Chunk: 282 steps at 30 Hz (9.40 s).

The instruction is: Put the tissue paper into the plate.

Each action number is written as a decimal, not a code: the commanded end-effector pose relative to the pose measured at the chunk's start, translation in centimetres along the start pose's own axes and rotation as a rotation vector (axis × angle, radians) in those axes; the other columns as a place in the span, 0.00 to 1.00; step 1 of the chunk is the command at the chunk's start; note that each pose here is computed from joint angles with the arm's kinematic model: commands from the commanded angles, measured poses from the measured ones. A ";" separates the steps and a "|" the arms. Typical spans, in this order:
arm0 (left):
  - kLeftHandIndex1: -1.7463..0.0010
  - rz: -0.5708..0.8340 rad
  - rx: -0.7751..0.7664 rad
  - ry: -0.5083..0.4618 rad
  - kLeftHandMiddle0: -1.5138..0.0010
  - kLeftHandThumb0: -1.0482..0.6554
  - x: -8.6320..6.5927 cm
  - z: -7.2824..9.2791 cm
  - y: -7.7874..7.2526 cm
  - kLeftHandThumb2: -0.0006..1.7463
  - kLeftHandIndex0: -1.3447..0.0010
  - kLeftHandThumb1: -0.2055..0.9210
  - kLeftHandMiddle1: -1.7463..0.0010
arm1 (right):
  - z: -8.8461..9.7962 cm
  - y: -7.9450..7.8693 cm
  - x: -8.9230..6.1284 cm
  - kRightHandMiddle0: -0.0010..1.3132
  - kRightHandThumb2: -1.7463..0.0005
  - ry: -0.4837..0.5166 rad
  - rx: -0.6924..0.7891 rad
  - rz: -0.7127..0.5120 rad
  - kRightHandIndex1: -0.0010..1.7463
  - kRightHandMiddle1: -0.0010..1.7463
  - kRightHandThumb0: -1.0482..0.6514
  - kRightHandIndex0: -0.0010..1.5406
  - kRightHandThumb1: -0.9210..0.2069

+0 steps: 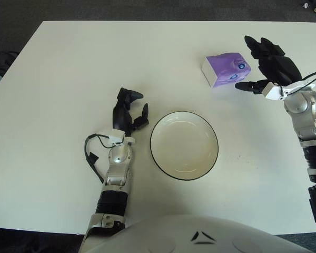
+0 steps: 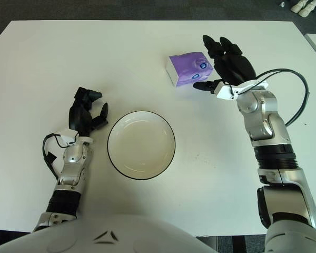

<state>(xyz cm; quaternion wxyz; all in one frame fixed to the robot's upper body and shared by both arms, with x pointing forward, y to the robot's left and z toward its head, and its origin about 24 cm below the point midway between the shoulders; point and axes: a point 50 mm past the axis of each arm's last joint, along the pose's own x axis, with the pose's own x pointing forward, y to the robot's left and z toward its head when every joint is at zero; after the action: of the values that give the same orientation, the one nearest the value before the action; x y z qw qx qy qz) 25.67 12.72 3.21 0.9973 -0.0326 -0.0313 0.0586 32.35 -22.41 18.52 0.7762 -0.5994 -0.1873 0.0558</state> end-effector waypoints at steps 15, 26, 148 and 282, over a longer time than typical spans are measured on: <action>0.00 0.030 0.008 0.192 0.59 0.61 -2.1 -3.6 0.6 0.51 0.70 0.67 0.29 | -0.6 1.0 2.1 0.00 0.74 -0.072 -0.010 0.009 0.00 0.00 0.00 0.00 0.18; 0.00 0.025 0.015 0.190 0.60 0.61 -2.2 -3.7 0.6 0.52 0.68 0.66 0.28 | -0.7 1.7 3.4 0.00 0.66 -0.087 -0.020 0.041 0.00 0.04 0.02 0.00 0.28; 0.00 0.060 -0.020 0.207 0.57 0.61 -2.4 -3.8 0.3 0.52 0.70 0.65 0.29 | -1.6 11.1 3.8 0.25 0.47 0.071 -0.034 0.311 1.00 1.00 0.22 0.41 0.52; 0.00 0.040 -0.014 0.193 0.59 0.61 -2.1 -3.8 0.3 0.54 0.68 0.64 0.28 | 12.6 2.7 -5.2 0.78 0.16 -0.947 0.563 0.578 1.00 1.00 0.54 0.80 0.64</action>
<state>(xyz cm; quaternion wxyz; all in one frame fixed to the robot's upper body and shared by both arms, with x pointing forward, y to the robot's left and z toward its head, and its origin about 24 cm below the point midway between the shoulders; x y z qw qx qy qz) 25.63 12.61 3.16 0.9960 -0.0426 -0.0336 0.0704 23.72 -12.19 17.13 0.7109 -0.2865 -0.3183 0.5580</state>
